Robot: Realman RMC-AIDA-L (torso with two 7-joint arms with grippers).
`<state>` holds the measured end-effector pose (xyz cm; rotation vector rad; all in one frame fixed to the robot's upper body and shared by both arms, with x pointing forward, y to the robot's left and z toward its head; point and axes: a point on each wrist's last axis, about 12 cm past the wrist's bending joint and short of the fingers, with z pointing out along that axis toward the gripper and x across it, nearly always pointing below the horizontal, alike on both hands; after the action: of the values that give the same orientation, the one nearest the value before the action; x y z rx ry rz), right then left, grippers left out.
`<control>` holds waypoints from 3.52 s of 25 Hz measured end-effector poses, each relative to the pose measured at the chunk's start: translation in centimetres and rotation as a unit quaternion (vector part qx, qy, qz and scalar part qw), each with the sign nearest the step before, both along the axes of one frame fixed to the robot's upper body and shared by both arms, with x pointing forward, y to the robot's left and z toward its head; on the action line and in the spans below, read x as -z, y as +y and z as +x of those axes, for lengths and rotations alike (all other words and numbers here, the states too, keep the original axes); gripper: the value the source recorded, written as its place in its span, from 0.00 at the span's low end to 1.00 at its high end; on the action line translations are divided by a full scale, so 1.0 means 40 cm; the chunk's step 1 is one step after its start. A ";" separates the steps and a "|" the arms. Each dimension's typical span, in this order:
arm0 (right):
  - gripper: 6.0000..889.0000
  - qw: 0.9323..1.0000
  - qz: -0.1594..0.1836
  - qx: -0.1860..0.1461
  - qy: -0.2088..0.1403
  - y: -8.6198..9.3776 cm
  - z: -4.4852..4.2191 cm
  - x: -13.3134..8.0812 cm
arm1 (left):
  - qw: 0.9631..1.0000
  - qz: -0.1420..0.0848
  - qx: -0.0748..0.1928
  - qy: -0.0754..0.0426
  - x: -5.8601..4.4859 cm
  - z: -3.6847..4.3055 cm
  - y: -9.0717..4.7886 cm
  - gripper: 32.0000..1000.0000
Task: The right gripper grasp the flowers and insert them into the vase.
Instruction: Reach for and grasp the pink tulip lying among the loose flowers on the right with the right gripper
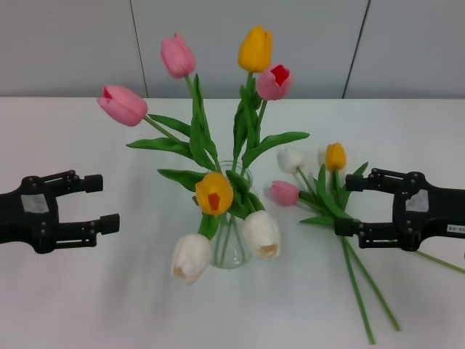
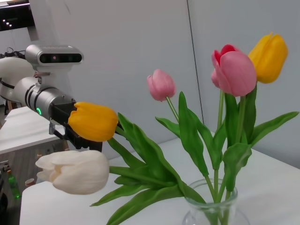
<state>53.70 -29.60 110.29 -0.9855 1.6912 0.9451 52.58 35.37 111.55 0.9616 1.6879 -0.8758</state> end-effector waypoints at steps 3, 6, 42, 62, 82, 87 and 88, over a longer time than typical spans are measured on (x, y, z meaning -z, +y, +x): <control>0.96 1.000 0.000 0.000 0.000 0.001 0.000 0.000 | 1.000 0.000 0.000 0.000 0.000 0.000 0.000 0.88; 0.96 1.000 0.001 0.000 0.000 0.003 0.000 0.001 | 1.000 -0.002 0.001 0.000 -0.001 0.001 -0.003 0.88; 0.89 0.938 -0.255 0.145 0.185 0.028 0.239 -0.045 | 1.000 -0.012 0.003 -0.002 0.016 0.001 -0.035 0.88; 0.84 0.905 -0.366 0.122 0.180 0.173 0.235 0.089 | 1.000 -0.011 0.011 -0.010 0.003 0.021 -0.049 0.88; 0.80 0.903 -0.366 0.130 0.183 0.179 0.220 0.124 | 1.000 -0.011 0.007 -0.008 0.008 0.021 -0.049 0.88; 0.78 0.903 -0.366 0.131 0.183 0.178 0.219 0.126 | 1.000 -0.011 0.006 -0.007 0.009 0.021 -0.049 0.88; 0.78 0.903 -0.366 0.131 0.183 0.178 0.219 0.126 | 1.000 -0.011 0.006 -0.007 0.009 0.021 -0.049 0.88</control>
<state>62.44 -22.47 105.25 -1.0417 2.5208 0.3033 53.41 33.41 111.21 0.9628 1.6589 -0.8910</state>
